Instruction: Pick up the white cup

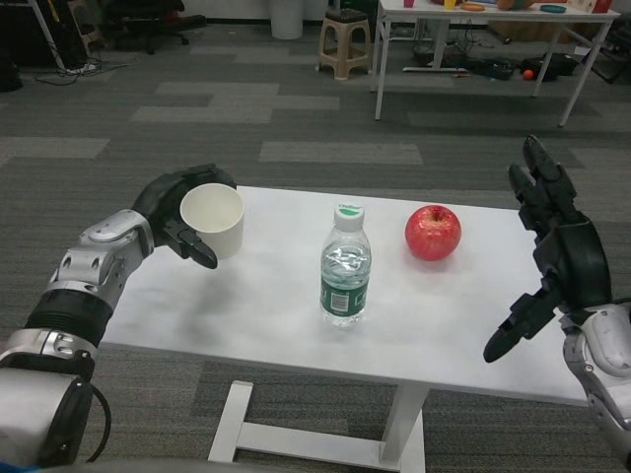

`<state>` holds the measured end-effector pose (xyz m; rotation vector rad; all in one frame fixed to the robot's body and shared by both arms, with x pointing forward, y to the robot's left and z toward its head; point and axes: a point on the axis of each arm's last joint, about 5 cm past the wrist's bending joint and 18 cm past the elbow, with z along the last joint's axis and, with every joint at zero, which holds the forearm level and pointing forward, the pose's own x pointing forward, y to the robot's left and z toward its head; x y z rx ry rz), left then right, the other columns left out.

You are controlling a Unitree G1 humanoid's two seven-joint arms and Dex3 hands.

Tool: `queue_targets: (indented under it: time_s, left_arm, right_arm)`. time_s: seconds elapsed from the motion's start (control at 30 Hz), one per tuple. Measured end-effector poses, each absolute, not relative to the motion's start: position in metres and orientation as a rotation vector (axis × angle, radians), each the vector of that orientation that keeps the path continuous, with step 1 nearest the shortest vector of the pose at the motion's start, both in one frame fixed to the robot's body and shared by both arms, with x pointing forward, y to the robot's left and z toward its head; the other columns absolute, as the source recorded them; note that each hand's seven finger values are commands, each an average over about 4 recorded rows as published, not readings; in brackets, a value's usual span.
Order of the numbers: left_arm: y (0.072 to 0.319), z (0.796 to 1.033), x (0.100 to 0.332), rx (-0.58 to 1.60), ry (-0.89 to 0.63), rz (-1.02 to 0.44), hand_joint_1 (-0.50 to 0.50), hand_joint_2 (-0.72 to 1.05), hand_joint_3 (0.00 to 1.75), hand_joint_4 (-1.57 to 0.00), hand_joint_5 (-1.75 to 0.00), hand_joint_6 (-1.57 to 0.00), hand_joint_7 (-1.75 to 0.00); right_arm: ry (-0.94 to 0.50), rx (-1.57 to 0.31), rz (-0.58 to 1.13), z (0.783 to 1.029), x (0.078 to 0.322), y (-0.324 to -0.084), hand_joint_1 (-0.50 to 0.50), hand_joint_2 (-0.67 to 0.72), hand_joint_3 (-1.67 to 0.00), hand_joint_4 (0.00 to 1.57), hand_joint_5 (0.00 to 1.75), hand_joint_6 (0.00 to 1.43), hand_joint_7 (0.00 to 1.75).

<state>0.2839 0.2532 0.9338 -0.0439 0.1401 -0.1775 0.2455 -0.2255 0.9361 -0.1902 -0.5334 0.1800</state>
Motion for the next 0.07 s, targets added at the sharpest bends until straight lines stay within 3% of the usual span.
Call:
queue_targets:
  time_s: [0.07]
  left_arm:
    - [0.2531, 0.9338, 0.2839, -0.044, 0.14, -0.178, 0.14, 0.25, 0.03, -0.45, -1.75, -1.26, -1.61]
  right_arm:
    - [-0.539, -0.19, 0.184, 0.9374, 0.2466, -0.2246, -0.46, 0.72, 0.0, 0.0, 0.0, 0.0, 0.0]
